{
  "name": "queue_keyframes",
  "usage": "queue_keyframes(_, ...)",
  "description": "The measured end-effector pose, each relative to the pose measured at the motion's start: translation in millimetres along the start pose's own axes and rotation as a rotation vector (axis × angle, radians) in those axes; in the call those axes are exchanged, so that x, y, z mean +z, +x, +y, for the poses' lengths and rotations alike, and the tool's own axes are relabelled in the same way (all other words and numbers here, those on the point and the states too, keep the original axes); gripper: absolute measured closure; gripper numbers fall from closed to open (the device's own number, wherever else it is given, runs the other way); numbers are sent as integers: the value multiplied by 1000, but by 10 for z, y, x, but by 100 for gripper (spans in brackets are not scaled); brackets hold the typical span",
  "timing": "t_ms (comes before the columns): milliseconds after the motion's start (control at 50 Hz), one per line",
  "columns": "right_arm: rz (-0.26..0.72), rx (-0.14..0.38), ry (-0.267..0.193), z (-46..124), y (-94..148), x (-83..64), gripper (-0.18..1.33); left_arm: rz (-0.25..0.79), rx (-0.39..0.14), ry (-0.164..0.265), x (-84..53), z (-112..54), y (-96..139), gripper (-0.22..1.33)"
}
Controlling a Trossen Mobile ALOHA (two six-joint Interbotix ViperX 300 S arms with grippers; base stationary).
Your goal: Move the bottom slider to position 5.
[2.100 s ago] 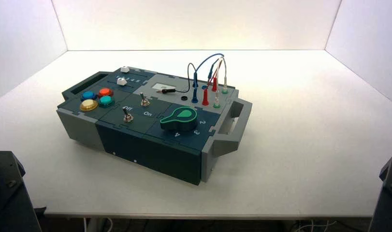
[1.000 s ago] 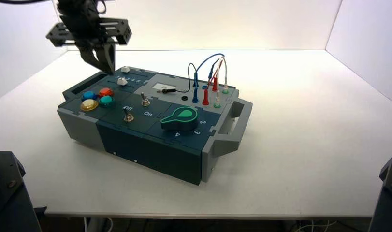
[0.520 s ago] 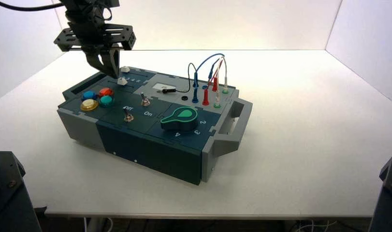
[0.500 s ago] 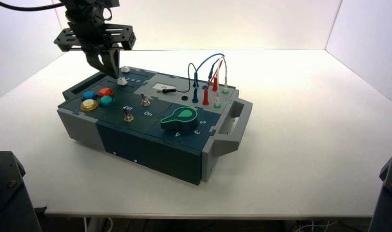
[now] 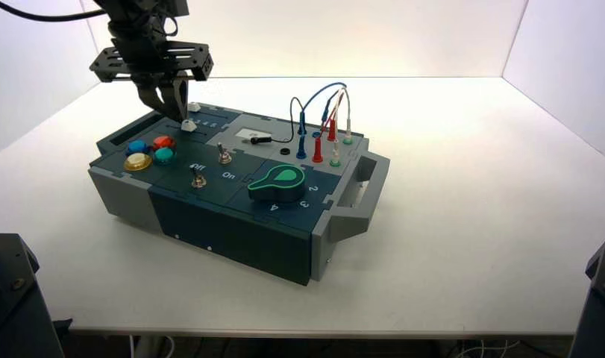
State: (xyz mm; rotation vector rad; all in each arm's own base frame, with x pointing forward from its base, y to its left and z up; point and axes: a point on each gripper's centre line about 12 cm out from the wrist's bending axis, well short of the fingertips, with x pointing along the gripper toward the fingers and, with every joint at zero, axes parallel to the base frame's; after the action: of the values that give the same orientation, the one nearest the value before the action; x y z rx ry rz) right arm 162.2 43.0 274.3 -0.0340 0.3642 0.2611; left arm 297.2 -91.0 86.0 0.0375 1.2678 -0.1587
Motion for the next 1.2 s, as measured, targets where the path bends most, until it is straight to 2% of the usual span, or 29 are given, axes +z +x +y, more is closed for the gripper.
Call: queue_keyframes(1200, -2, 0, 0, 0, -3, 2, 129, 17, -17, 40, -61, -158, 14, 128)
